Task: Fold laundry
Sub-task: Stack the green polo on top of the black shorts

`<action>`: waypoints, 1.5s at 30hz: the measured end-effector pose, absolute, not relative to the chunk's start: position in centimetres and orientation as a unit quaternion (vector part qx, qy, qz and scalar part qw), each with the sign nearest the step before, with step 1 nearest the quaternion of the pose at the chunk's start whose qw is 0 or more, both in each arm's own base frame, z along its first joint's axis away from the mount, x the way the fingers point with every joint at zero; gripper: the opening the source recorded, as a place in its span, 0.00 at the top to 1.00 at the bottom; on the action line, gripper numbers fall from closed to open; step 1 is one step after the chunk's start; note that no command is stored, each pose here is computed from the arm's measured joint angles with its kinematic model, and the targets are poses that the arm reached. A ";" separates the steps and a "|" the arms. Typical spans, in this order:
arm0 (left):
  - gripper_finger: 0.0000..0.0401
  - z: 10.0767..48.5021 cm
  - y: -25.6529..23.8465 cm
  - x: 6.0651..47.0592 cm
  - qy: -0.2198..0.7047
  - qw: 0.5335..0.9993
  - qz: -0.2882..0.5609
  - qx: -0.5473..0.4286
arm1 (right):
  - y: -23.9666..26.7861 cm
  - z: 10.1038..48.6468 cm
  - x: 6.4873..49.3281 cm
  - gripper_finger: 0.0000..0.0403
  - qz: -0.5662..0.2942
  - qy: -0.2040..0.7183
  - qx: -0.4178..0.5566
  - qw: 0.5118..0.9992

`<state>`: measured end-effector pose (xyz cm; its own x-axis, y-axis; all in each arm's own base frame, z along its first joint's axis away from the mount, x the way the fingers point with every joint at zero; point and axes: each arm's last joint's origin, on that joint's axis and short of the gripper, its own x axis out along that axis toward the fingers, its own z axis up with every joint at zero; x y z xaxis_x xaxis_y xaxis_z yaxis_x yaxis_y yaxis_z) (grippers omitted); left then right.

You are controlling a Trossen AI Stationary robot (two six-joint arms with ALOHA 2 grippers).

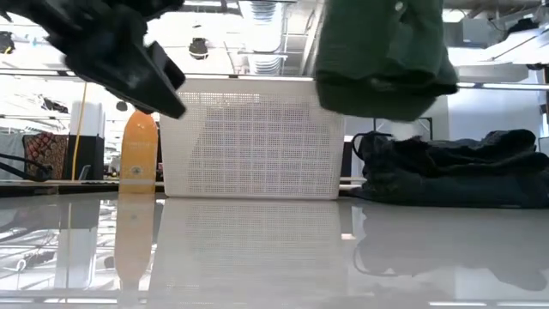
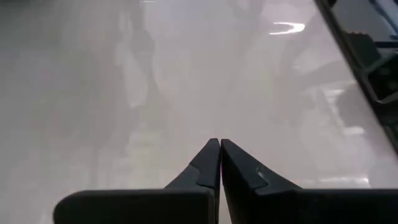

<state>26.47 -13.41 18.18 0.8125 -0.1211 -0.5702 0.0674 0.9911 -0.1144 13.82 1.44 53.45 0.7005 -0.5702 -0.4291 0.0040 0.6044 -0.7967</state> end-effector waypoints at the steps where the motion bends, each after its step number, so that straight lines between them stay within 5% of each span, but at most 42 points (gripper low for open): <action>1: 1.00 18.2 -13.0 26.7 0.301 0.952 -0.043 -0.043 | 0.9 53.8 13.3 0.92 -0.189 0.349 -0.430 0.811; 9: 1.00 18.2 -9.0 28.3 0.296 0.953 0.021 -0.051 | -3.3 55.5 12.6 0.92 -0.287 0.438 -0.548 0.652; 13: 1.00 18.4 -7.3 28.9 0.286 0.955 0.045 -0.062 | -5.9 55.9 13.4 0.92 -0.301 0.473 -0.558 0.612; 23: 1.00 18.7 -5.6 29.6 0.267 0.960 0.052 -0.064 | -13.2 54.9 12.6 0.92 -0.299 0.510 -0.485 0.645; 34: 1.00 18.7 -5.1 29.6 0.269 0.960 0.058 -0.057 | -16.3 54.0 13.7 0.92 -0.337 0.548 -0.457 0.614; 45: 1.00 19.0 -5.1 29.8 0.248 0.965 0.065 -0.048 | -17.2 44.9 17.4 0.92 -0.243 0.670 -0.433 0.552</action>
<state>29.83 -5.09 19.05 0.8688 0.1020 -0.4846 -0.1500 0.9868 -0.0613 17.38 -17.16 44.93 -0.0169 -0.8484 -0.5290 -0.3112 0.5073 -0.8036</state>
